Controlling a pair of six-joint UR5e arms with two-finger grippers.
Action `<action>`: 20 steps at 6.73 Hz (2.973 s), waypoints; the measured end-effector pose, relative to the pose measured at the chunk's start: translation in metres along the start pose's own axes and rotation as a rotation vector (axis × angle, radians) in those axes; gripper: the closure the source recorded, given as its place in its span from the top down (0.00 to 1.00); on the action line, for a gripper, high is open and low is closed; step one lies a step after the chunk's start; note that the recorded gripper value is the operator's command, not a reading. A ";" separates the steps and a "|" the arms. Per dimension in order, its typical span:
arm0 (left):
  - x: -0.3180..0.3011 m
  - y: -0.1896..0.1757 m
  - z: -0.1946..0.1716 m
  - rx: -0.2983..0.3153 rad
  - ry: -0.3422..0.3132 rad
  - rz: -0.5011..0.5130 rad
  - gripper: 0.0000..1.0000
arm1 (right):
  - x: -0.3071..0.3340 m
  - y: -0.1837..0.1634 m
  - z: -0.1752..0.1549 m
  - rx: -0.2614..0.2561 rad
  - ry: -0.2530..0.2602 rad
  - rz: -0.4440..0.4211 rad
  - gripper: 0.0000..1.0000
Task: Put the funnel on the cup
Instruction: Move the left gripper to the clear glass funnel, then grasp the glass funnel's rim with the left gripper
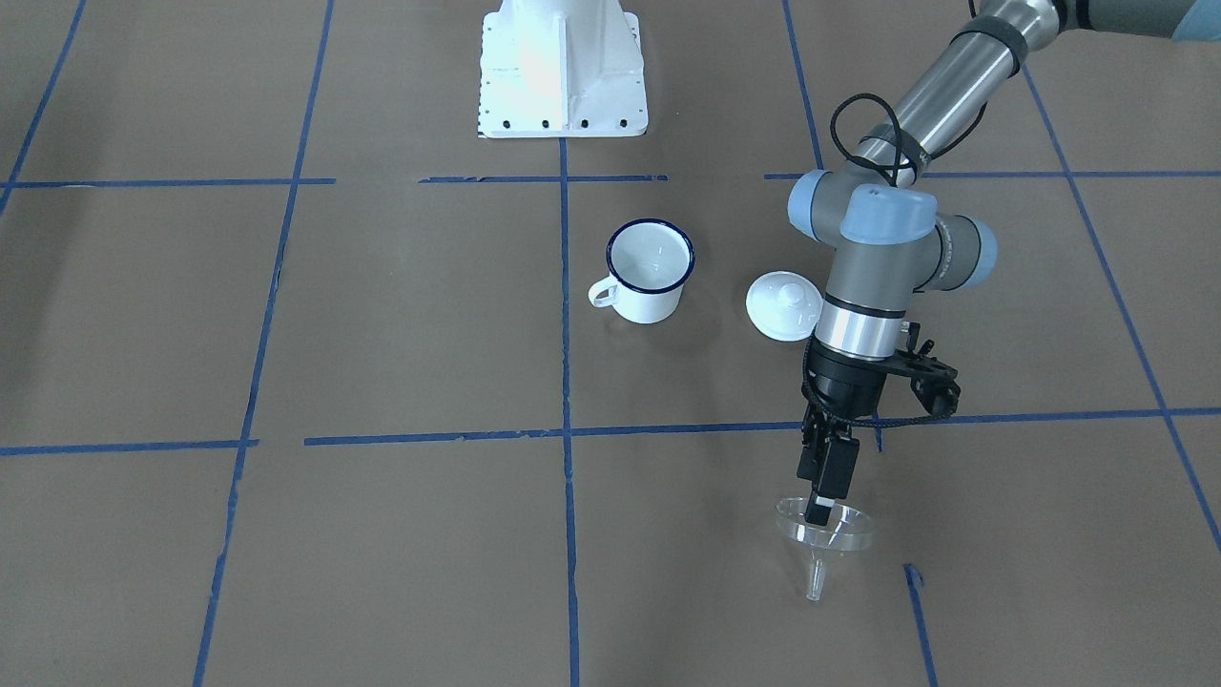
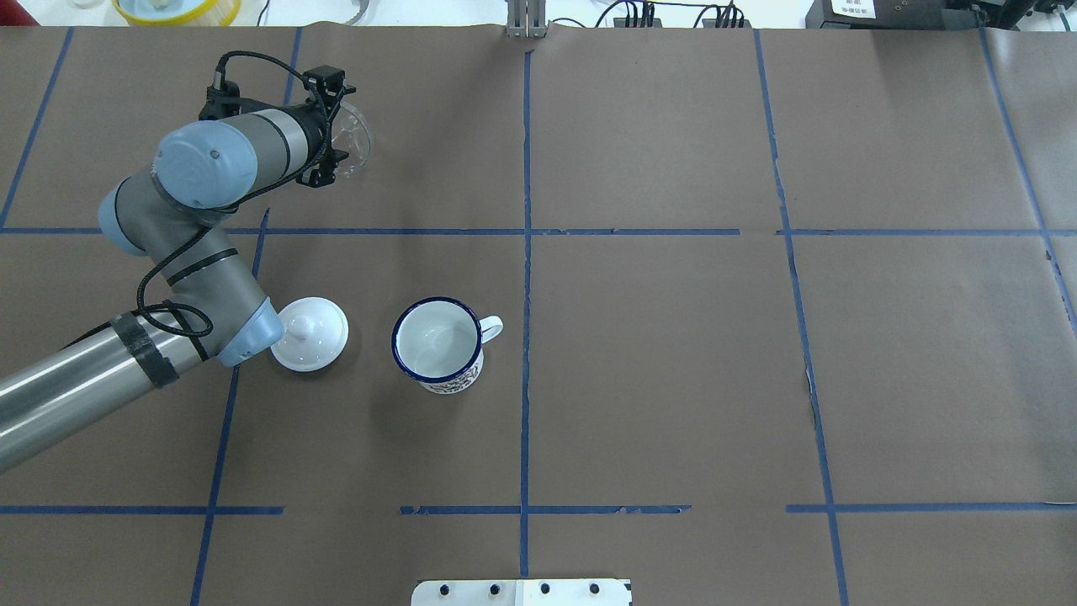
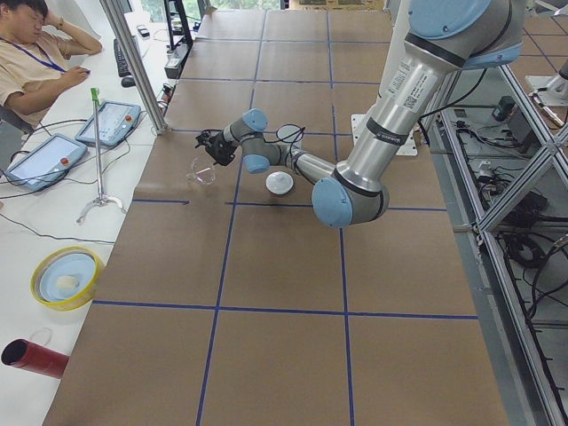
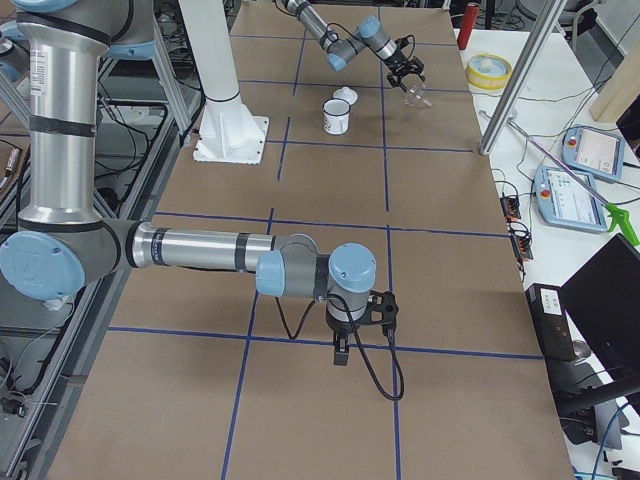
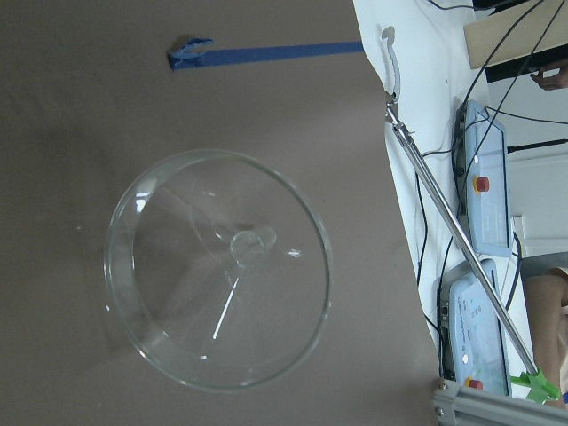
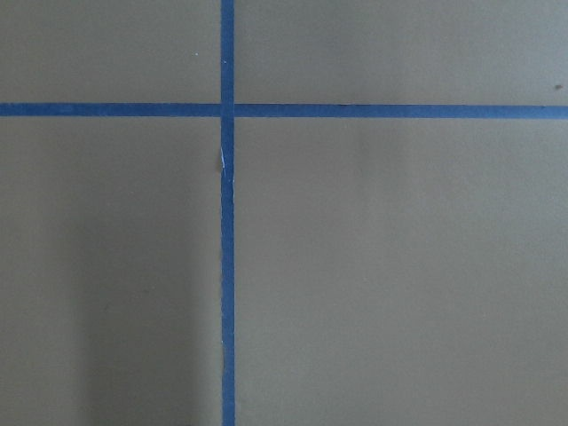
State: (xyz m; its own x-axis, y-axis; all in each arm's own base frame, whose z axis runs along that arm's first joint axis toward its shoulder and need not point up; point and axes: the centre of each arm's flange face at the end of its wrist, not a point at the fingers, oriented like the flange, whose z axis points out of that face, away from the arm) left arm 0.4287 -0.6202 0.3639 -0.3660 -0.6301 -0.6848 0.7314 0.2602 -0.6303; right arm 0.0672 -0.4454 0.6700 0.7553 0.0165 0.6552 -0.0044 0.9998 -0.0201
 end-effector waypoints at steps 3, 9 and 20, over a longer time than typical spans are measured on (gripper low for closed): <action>0.007 -0.023 0.009 0.027 0.018 -0.011 0.78 | 0.000 0.000 0.000 0.000 0.000 0.000 1.00; 0.014 -0.016 0.021 0.008 0.039 -0.014 0.00 | 0.000 0.000 0.000 0.000 0.000 0.000 1.00; 0.079 0.031 0.004 0.067 0.001 -0.268 0.86 | 0.000 0.000 0.000 0.000 0.000 0.000 1.00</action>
State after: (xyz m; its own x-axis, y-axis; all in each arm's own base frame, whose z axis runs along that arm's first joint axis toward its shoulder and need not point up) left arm 0.4245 -0.6649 0.2921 -0.5522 -0.6691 -0.4973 0.6448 0.0353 -0.7635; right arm 0.0672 -0.4454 0.6700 0.7553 0.0164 0.6552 -0.0043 0.9998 -0.0200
